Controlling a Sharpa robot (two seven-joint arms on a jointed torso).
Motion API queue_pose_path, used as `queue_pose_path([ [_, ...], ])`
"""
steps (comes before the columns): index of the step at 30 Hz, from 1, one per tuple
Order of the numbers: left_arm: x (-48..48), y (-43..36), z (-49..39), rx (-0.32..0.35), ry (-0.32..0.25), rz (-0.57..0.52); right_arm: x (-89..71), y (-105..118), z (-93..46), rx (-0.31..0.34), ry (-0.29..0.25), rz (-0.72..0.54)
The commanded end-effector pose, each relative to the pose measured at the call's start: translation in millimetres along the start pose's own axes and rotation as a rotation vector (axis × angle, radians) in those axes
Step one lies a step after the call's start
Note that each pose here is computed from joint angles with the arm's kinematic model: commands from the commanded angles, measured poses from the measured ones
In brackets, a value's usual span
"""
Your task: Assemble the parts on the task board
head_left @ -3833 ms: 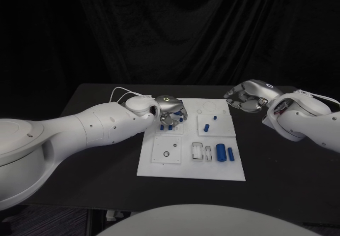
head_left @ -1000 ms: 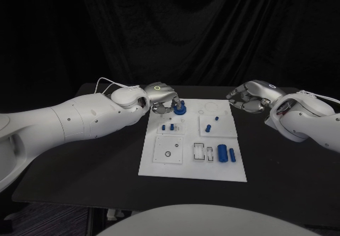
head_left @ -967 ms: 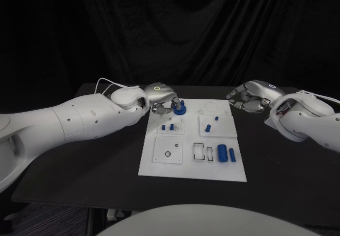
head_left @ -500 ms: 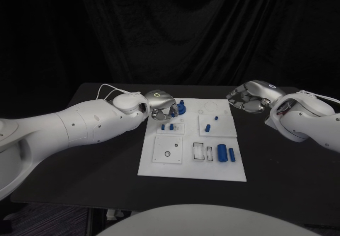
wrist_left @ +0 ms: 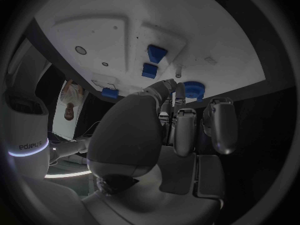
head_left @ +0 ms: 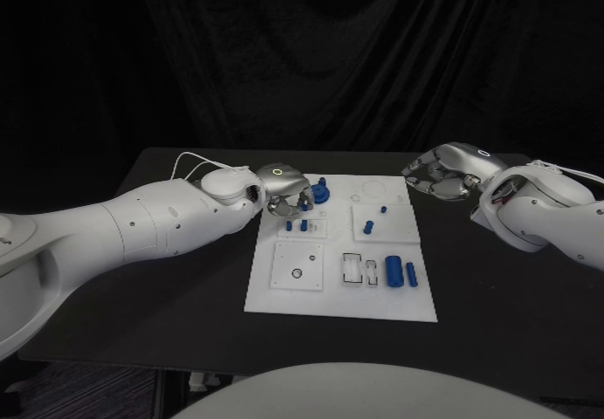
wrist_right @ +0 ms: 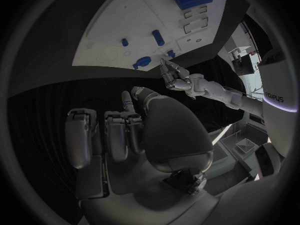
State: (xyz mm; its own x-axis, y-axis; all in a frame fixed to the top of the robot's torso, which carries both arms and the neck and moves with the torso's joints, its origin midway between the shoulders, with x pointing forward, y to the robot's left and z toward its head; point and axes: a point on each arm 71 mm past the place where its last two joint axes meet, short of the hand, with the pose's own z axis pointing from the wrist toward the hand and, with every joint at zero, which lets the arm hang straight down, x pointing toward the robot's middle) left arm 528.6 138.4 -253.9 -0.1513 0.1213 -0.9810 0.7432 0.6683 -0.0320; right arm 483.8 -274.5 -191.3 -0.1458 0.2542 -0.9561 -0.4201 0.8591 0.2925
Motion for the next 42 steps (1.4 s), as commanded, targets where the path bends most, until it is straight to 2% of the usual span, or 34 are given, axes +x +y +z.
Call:
queue_pose_path([
  [1, 1.2, -0.8, 0.6, -0.001, 0.008, -0.002, 1.1, -1.3, -0.8, 0.016, 0.008, 0.000],
  [28, 4.0, 7.1, -4.1, -0.030, 0.025, -0.003, 1.5, -2.7, -2.0, 0.023, 0.017, 0.000],
  [42, 6.8, 6.8, -2.3, -0.035, 0.040, -0.007, 1.9, -2.9, -1.7, 0.026, 0.022, 0.000],
])
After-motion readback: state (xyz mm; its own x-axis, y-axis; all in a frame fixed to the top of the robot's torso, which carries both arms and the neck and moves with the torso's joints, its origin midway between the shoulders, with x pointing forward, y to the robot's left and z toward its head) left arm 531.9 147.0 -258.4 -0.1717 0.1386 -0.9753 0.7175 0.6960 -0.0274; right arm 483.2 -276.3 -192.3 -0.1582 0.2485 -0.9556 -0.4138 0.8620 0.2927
